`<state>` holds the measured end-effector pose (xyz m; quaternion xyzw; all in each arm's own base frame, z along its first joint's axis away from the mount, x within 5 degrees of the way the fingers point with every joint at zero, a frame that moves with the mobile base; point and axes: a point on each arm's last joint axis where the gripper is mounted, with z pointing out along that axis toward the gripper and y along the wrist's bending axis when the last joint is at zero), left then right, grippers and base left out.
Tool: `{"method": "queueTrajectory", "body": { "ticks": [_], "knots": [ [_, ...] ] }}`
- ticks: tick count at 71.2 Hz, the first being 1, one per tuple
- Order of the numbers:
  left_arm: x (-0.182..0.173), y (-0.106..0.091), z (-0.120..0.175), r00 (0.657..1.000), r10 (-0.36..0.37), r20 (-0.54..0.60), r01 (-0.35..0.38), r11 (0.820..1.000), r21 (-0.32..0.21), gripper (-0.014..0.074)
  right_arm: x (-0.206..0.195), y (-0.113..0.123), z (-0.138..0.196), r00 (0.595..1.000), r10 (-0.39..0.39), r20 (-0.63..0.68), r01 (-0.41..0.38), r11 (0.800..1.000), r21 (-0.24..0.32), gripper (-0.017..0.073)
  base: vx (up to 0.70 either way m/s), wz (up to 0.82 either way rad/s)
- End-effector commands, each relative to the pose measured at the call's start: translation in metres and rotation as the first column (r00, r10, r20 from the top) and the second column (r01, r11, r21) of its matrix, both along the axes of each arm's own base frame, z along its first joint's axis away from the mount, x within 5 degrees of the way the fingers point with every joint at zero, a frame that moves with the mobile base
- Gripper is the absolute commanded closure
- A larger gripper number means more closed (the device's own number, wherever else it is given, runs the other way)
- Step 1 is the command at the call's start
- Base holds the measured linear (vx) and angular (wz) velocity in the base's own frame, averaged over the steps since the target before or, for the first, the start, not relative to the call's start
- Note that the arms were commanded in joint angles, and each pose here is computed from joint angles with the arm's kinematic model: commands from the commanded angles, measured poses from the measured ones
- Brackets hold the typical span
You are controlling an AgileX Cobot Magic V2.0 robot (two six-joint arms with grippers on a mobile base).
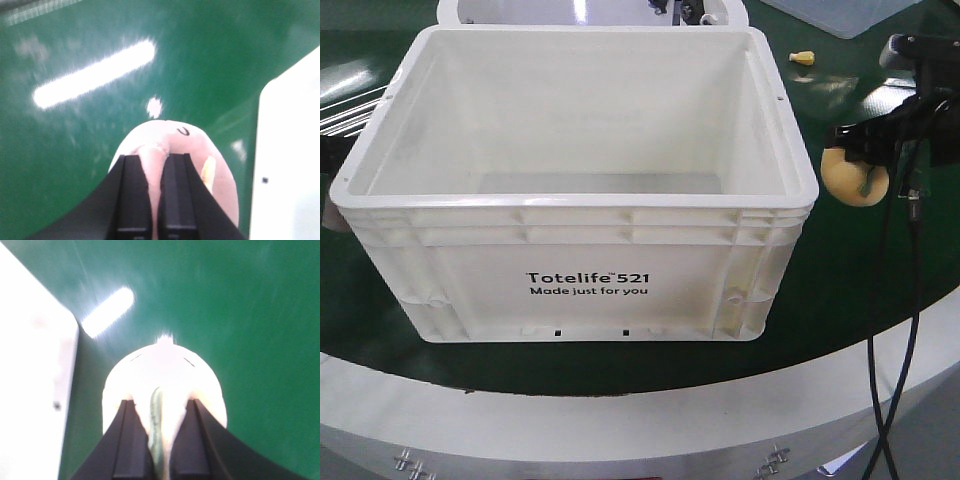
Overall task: Place moving items into box and shelve
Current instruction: 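Close both grippers on the plush buns and lift them, then carry both buns over the tote and release them inside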
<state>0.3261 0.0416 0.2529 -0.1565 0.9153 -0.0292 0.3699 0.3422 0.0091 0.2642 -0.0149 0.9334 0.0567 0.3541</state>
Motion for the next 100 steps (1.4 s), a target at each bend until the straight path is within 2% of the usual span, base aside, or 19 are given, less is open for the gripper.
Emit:
{"method": "queueTrajectory", "body": {
  "ticks": [1,22,39,44,55,61,73,84,93,100],
  "knots": [
    [-0.001,0.0,0.044,0.976,0.006,0.216,-0.012,1.0,0.027,0.0618,-0.002,-0.001,0.041,0.984,0.007,0.18,-0.002,1.0,-0.027,0.0571,0.0,0.0],
    [-0.024,-0.002,0.095,0.903,0.003,0.43,-0.03,0.998,0.056,0.0617,-0.023,-0.002,0.082,0.943,0.057,0.329,-0.026,0.995,-0.096,0.0571,0.0,0.0],
    [-0.051,-0.007,0.135,0.809,-0.011,0.588,-0.041,0.996,0.075,0.0617,-0.047,-0.003,0.121,0.871,0.038,0.49,0.009,0.996,-0.093,0.0571,0.0,0.0],
    [-0.059,-0.013,0.146,0.777,-0.038,0.628,-0.027,0.995,0.094,0.0617,-0.055,-0.003,0.132,0.846,0.028,0.532,0.019,0.996,-0.083,0.0571,0.0,0.0],
    [-0.071,-0.034,0.162,0.712,-0.151,0.686,0.042,0.984,0.174,0.0617,-0.071,-0.002,0.152,0.79,0.01,0.613,0.029,0.998,-0.054,0.0571,0.0,0.0],
    [-0.073,-0.047,0.166,0.688,-0.196,0.699,0.085,0.978,0.19,0.0617,-0.077,0.008,0.159,0.759,0.067,0.648,-0.007,0.996,-0.094,0.0571,0.0,0.0],
    [-0.073,-0.076,0.165,0.659,-0.271,0.701,0.196,0.962,0.189,0.0617,-0.086,0.052,0.166,0.684,0.232,0.692,-0.161,0.973,-0.167,0.0571,0.0,0.0],
    [-0.07,-0.105,0.158,0.639,-0.343,0.688,0.299,0.935,0.19,0.0617,-0.094,0.097,0.164,0.618,0.366,0.696,-0.317,0.926,-0.206,0.0571,0.0,0.0],
    [-0.066,-0.123,0.153,0.61,-0.38,0.695,0.353,0.916,0.191,0.0613,-0.094,0.126,0.154,0.595,0.428,0.681,-0.404,0.891,-0.207,0.0571,0.0,0.0],
    [-0.061,-0.127,0.15,0.603,-0.384,0.7,0.359,0.914,0.192,0.0605,-0.089,0.142,0.144,0.593,0.453,0.666,-0.437,0.875,-0.206,0.0566,0.0,0.0]
  ]
}}
